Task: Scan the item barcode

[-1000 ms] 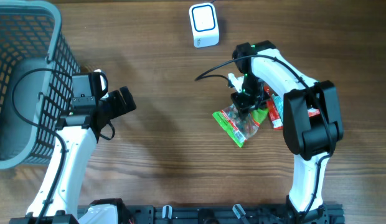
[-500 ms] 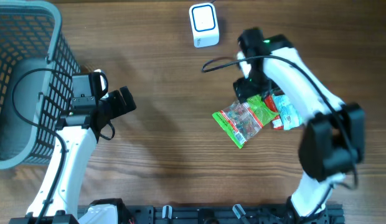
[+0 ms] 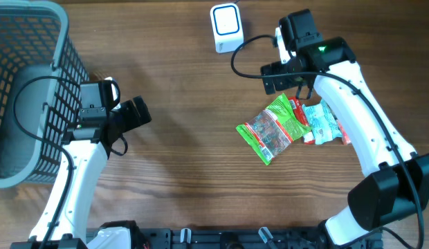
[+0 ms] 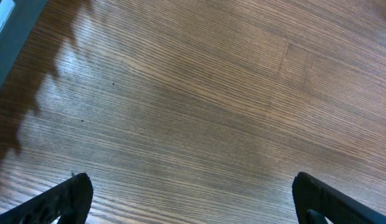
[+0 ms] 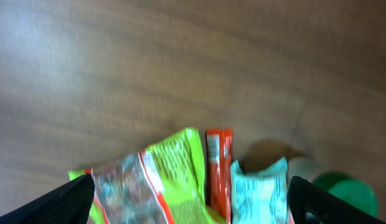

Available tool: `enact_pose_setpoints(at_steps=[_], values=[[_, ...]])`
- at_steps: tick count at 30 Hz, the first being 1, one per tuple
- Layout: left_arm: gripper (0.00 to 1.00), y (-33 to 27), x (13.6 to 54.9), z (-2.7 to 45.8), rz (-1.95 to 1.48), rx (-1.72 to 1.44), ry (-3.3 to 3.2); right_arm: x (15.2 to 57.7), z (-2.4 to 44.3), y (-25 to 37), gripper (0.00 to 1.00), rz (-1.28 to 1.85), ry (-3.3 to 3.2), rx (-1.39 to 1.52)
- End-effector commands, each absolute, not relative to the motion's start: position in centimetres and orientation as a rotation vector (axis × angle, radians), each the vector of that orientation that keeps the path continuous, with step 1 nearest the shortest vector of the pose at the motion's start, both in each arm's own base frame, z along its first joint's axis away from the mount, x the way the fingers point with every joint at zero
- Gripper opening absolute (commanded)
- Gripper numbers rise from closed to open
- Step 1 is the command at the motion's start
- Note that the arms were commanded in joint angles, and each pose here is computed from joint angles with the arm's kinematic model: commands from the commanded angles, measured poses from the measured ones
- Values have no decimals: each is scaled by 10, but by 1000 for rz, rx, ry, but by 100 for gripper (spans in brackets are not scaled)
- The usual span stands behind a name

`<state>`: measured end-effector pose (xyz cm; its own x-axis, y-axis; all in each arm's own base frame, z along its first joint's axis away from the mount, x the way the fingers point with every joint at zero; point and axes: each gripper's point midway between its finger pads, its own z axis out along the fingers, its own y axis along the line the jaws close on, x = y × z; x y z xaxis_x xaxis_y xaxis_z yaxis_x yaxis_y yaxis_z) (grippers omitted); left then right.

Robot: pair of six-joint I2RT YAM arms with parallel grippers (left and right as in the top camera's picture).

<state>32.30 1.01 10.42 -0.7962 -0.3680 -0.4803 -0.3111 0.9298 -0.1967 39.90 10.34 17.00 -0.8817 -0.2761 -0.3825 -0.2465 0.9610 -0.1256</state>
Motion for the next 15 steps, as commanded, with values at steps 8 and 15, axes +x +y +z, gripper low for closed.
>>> enact_pose_setpoints(at_steps=[8,15], values=[[100,9,323,103,-161,-492,2560,433,187,112,100,-78,2561,-313],[100,9,323,103,-161,-492,2560,433,187,112,100,-78,2559,-313]])
